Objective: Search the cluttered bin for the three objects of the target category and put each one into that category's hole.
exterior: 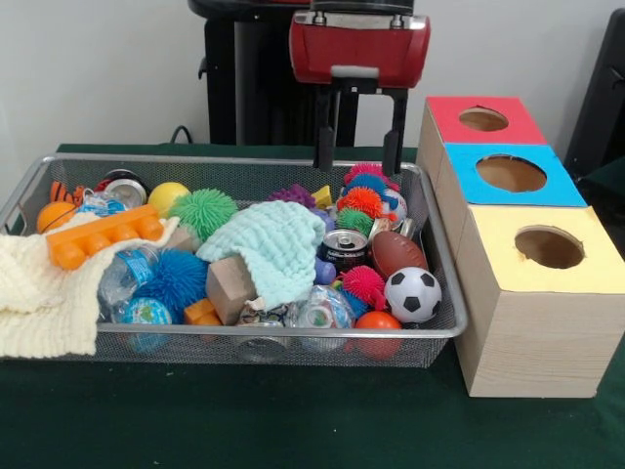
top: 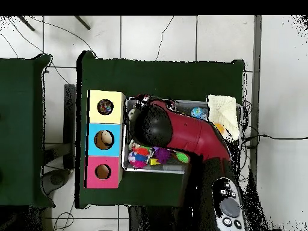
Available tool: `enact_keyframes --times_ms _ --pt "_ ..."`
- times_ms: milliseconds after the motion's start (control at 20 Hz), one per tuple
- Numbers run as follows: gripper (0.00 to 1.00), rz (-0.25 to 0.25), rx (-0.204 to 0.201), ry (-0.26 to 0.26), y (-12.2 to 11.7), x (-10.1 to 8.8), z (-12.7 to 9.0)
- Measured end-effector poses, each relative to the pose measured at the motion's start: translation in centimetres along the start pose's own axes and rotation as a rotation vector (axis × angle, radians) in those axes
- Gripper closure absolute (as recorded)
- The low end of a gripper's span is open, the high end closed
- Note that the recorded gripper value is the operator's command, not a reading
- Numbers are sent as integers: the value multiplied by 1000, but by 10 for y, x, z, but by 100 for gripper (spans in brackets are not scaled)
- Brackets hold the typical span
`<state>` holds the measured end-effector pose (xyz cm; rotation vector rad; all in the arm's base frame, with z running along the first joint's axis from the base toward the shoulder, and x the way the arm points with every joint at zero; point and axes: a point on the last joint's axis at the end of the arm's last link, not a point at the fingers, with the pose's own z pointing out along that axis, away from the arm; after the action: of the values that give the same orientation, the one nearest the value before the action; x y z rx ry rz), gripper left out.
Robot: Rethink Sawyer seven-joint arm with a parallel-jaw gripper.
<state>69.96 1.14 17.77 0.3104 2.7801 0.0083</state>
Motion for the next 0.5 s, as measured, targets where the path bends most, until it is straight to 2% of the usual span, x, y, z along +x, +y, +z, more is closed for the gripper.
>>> enact_keyframes --times_ms 200,450,500 --pt "0 16 -22 8 -25 -3 6" --pt "0 28 -20 4 -63 -9 11" --pt "0 34 -18 4 -80 -11 12"
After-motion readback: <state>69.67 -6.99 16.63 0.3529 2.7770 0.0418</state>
